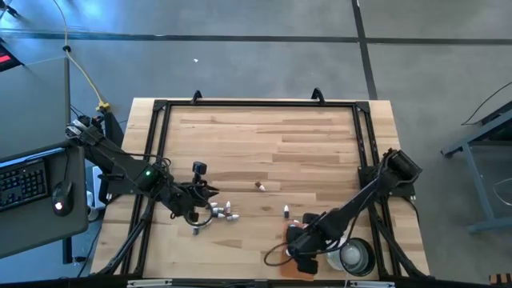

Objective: Pick & Place food coloring
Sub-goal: Put the top small black food coloring bottle into the orange bin, then put the top right small green food coloring bottle into the orange bin

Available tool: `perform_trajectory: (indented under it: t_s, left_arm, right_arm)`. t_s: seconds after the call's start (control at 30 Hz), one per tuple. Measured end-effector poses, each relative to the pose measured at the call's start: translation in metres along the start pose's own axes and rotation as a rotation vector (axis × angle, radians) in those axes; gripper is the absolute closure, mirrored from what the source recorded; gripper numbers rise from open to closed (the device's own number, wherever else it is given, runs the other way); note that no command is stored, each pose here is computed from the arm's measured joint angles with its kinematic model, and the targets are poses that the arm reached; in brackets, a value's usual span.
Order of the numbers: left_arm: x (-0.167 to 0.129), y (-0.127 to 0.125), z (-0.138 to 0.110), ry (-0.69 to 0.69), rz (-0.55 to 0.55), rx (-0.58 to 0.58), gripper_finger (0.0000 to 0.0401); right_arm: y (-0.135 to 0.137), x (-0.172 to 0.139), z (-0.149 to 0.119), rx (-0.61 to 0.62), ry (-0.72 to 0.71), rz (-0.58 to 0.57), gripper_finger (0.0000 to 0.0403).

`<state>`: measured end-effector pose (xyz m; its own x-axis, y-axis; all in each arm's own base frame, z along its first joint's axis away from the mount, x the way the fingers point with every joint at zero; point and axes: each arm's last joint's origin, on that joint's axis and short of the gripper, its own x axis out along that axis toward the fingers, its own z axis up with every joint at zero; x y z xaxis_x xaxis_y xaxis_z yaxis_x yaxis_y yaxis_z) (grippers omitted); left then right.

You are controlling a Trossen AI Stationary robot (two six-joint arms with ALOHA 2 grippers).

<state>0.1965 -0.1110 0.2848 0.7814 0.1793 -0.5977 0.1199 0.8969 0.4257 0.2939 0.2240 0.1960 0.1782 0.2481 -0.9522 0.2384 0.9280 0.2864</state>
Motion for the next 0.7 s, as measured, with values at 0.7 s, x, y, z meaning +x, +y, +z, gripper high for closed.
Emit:
perform_trajectory:
  t_s: [0.7]
  left_arm:
    - [-0.001,0.003,0.013,-0.106,0.106,0.17,0.0364]
  right_arm:
    - [0.011,-0.047,0.024,0.141,0.213,0.178,0.0278]
